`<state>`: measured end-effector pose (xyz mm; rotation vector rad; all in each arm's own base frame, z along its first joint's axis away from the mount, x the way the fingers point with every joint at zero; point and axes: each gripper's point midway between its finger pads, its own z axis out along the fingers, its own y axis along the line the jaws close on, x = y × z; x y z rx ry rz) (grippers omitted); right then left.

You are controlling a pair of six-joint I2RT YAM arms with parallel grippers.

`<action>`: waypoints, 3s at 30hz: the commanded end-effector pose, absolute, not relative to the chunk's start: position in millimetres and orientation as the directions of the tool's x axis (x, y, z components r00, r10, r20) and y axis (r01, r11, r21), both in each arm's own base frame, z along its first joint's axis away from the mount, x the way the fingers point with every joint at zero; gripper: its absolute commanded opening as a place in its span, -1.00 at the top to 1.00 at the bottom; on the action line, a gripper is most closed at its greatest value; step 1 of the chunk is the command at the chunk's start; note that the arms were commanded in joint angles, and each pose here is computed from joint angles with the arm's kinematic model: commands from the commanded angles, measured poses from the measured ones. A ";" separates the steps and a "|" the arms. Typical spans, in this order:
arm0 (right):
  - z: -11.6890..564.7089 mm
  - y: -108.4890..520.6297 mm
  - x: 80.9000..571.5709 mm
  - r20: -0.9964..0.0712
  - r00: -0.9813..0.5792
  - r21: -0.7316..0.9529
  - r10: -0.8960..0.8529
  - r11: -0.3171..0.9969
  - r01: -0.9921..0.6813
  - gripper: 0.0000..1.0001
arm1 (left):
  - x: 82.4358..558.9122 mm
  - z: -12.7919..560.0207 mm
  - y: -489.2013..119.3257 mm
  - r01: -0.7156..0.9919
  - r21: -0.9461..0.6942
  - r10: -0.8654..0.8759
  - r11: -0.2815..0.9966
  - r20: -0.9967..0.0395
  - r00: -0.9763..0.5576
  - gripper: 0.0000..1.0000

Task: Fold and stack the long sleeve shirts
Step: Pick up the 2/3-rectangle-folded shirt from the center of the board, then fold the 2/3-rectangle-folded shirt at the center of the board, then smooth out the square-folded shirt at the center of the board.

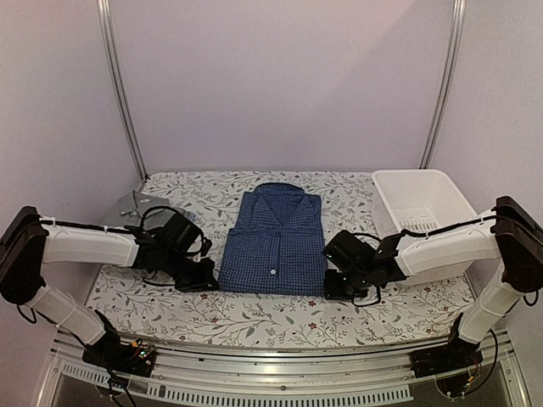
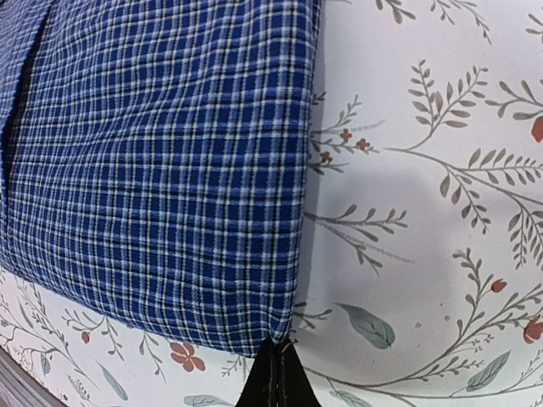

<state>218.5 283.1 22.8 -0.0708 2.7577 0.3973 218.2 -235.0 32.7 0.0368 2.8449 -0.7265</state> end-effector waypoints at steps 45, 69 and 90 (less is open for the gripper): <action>14.6 295.3 394.6 -0.432 -0.901 0.215 0.028 0.974 -0.073 1.00 | 403.4 55.9 -244.3 0.048 -0.518 -0.128 0.854 -0.298 -0.946 1.00; 116.0 258.4 385.4 -0.593 -0.798 0.224 0.109 0.974 -0.032 1.00 | 389.6 104.3 -206.5 0.060 -0.513 -0.176 0.857 -0.399 -0.900 1.00; 119.1 384.0 376.7 -0.593 -0.799 0.264 -0.097 0.914 -0.307 0.42 | 362.8 110.8 -253.6 0.163 -0.560 -0.061 0.812 -0.360 -0.931 0.53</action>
